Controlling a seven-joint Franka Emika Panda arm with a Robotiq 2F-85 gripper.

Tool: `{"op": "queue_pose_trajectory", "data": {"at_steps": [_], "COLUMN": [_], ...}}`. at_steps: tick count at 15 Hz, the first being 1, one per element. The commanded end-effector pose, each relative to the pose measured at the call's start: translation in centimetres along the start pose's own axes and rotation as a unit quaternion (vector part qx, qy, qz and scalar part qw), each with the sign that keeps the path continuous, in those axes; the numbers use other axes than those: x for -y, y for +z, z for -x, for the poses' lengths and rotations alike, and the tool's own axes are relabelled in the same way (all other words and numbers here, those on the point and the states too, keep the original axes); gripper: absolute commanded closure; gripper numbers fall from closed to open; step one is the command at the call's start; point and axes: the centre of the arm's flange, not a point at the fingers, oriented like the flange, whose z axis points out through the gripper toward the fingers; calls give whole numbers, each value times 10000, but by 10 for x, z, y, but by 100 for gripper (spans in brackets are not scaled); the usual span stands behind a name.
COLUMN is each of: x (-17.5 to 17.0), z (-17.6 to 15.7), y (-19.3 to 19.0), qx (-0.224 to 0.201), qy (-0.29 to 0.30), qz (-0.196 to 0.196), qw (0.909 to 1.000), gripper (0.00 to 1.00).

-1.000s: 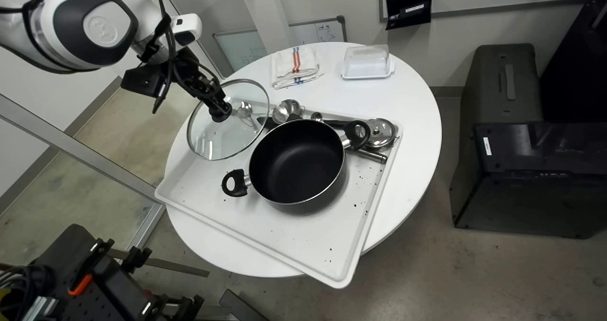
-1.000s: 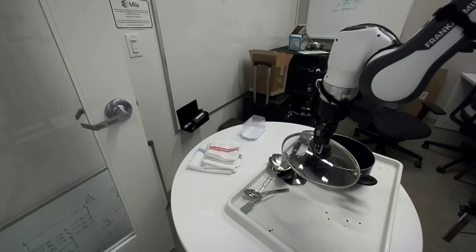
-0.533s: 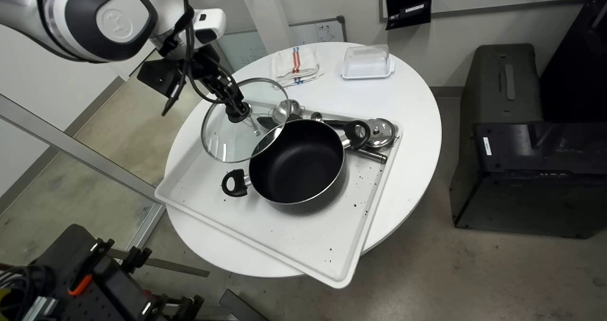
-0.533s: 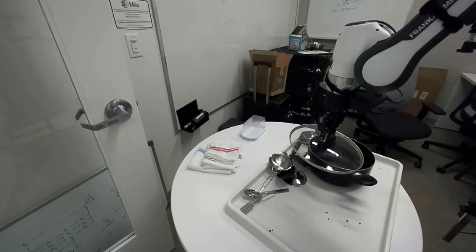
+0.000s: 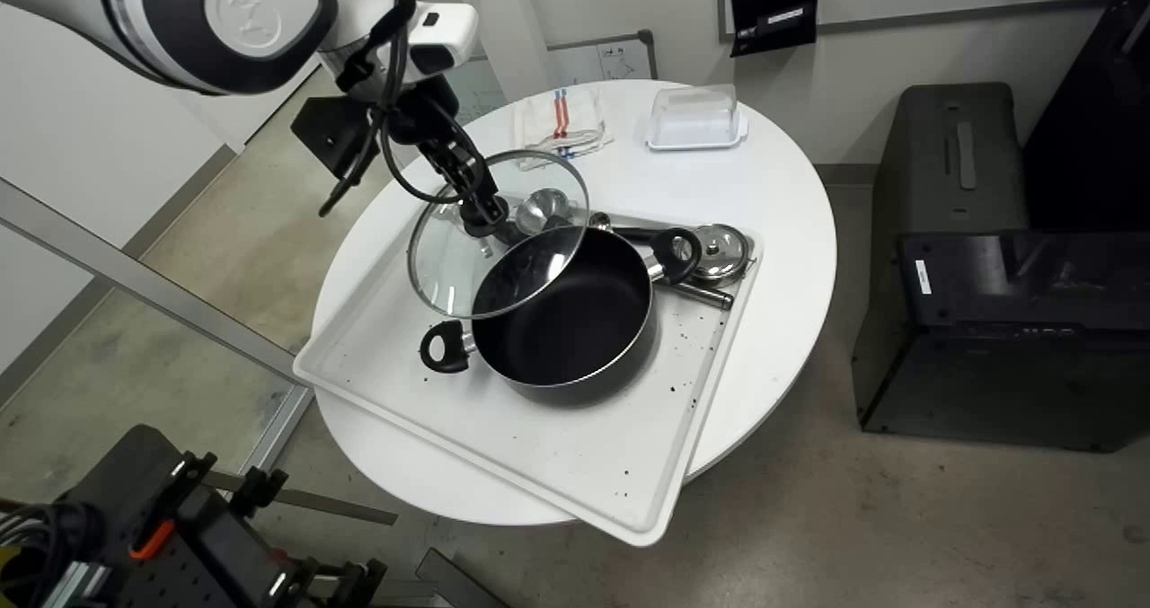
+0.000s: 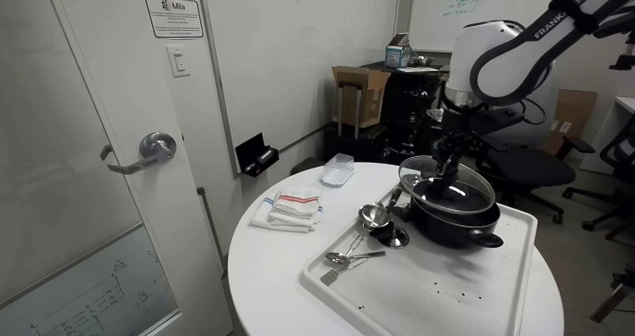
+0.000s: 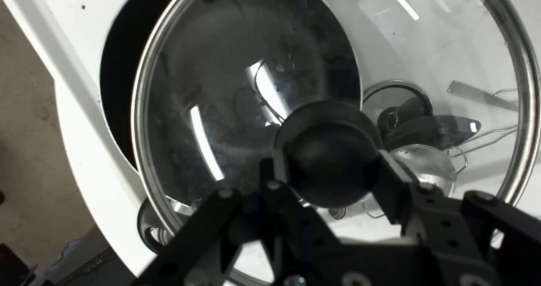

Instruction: Put the lid on the pot

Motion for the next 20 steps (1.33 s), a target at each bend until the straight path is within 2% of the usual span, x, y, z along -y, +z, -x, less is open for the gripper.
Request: {"op": "queue_pose_trajectory", "data": {"at_steps": [1, 20], "x": [-10, -57], "z": [-11, -26], "y": [-6, 48], "qx": [84, 302], "qy": [317, 1102], "qz": [71, 147], "qw": [9994, 9933], "gripper": [75, 75]}}
